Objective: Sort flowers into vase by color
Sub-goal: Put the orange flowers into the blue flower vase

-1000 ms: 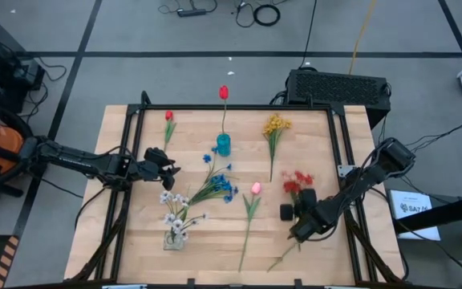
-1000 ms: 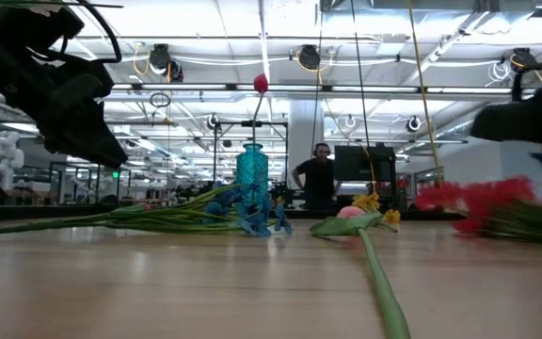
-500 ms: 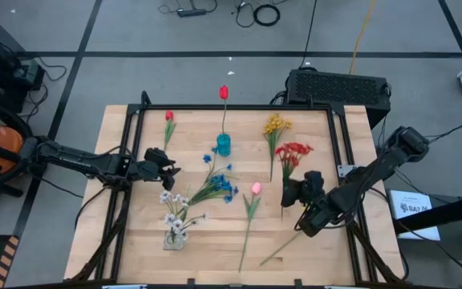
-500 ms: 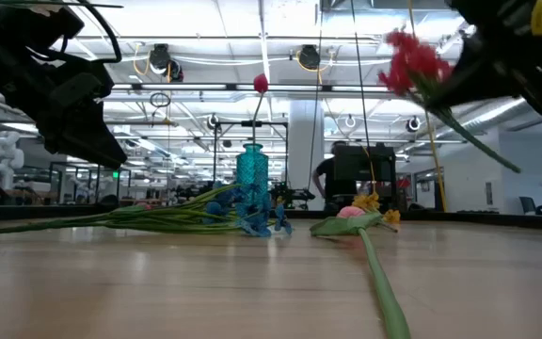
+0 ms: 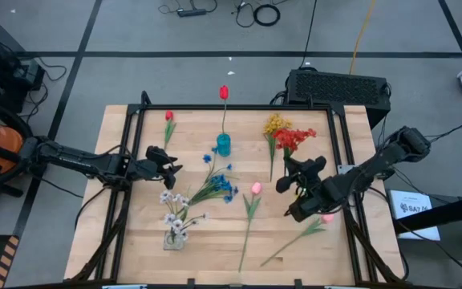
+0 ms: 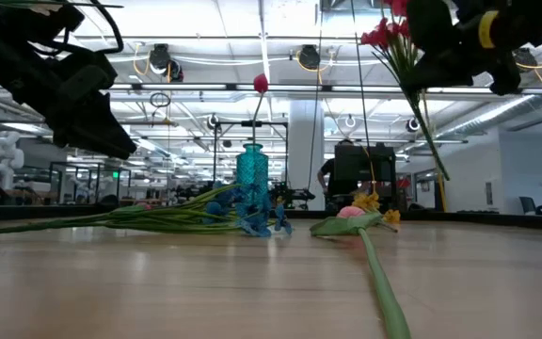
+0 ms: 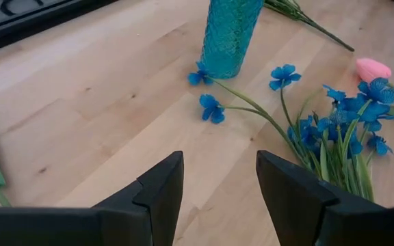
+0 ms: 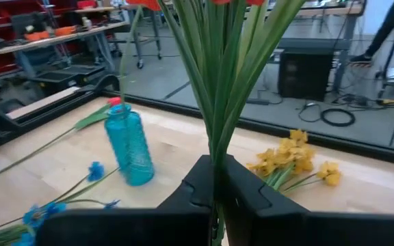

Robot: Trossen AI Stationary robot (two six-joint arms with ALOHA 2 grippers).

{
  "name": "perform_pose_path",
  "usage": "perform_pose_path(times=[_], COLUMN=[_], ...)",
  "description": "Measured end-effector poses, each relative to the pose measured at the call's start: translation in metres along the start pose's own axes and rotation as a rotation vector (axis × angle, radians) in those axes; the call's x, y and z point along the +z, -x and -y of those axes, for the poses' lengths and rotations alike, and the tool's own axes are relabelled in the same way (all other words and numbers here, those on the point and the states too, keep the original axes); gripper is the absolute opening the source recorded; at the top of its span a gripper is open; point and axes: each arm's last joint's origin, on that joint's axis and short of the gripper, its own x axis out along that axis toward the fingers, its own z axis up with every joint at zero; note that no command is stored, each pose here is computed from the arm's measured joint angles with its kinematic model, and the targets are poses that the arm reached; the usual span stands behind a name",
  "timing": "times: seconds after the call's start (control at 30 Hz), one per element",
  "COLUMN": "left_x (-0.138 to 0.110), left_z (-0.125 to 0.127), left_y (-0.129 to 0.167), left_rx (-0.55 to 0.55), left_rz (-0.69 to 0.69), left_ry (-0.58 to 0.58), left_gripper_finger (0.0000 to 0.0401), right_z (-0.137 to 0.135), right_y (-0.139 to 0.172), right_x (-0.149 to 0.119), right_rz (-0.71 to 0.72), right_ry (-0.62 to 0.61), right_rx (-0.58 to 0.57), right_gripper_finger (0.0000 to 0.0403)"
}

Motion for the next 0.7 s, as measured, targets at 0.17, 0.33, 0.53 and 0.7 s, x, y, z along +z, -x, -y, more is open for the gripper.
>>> perform_pose_path(times=[0.17,0.33,0.53,0.7], left_x=[0.0,0.0,0.002,0.002], left_z=[0.0,0.0,0.001,0.001], left_y=[0.0,0.0,0.0,0.0], left_rx=[0.001,0.0,-0.011,-0.01], left_rz=[0.0,0.003,0.018,0.018], left_ry=[0.001,0.004,0.014,0.006], left_gripper_finger=[0.0191,0.0191,0.0191,0.0191], right_z=[-0.004,-0.009,-0.02,-0.033], right_y=[-0.006,-0.003,0.007,0.001], right_x=[-0.005,-0.013,-0.027,-0.039], right_rz=[0.001,-0.056,0.005,0.216], right_ry=[0.001,0.004,-0.046,-0.104], right_rx=[-0.016,0.008,0.057,0.028], right_gripper_finger=[0.0004,0.0004,0.0004,0.0004])
